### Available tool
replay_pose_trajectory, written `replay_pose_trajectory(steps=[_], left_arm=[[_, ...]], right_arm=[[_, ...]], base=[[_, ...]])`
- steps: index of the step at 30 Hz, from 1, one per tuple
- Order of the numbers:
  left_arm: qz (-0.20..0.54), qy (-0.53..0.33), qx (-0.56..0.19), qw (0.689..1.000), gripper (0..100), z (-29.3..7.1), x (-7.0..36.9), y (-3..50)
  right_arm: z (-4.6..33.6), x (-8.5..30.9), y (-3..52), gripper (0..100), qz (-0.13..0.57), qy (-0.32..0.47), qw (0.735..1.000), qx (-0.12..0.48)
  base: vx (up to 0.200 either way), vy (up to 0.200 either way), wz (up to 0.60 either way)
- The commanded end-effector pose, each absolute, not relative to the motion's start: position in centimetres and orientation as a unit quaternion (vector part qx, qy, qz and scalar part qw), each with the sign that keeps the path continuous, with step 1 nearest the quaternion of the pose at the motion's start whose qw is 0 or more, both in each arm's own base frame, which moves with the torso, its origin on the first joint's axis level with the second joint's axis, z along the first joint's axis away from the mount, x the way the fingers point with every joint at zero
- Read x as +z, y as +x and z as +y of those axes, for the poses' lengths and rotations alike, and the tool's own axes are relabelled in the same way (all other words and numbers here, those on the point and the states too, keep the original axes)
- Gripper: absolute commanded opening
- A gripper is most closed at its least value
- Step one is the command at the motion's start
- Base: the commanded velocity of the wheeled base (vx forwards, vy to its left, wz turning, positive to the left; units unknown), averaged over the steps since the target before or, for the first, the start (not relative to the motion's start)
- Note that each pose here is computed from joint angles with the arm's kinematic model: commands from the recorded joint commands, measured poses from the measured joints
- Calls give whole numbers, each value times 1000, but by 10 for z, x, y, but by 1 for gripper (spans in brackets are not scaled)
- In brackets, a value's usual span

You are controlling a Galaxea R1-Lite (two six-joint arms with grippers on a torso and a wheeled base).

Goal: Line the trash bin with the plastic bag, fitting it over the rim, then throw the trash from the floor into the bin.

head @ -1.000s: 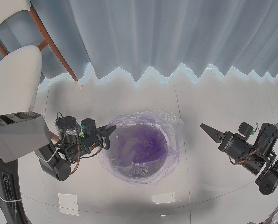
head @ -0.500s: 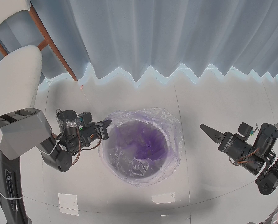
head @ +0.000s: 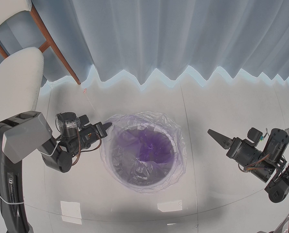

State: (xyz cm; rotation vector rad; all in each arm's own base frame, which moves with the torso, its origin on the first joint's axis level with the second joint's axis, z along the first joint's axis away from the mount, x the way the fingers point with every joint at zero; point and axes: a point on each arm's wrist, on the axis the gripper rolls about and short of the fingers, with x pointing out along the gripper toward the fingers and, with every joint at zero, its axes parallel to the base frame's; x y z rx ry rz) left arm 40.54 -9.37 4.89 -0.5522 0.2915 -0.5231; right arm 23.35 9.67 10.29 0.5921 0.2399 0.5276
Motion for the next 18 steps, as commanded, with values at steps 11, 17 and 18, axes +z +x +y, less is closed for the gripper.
replay_pose_trajectory(steps=[11,17,18], left_arm=[[247,-435,-229,835,0,-79,-1,399],[236,-478,-235,813,0,-76,-13,398],[237,-478,-234,812,0,-76,-17,398]], right_arm=[[97,104,234,100,110,288,915,260],[98,103,234,100,111,287,915,261],[98,104,234,100,111,287,915,261]], base=[[0,0,0],[0,0,0],[0,0,0]])
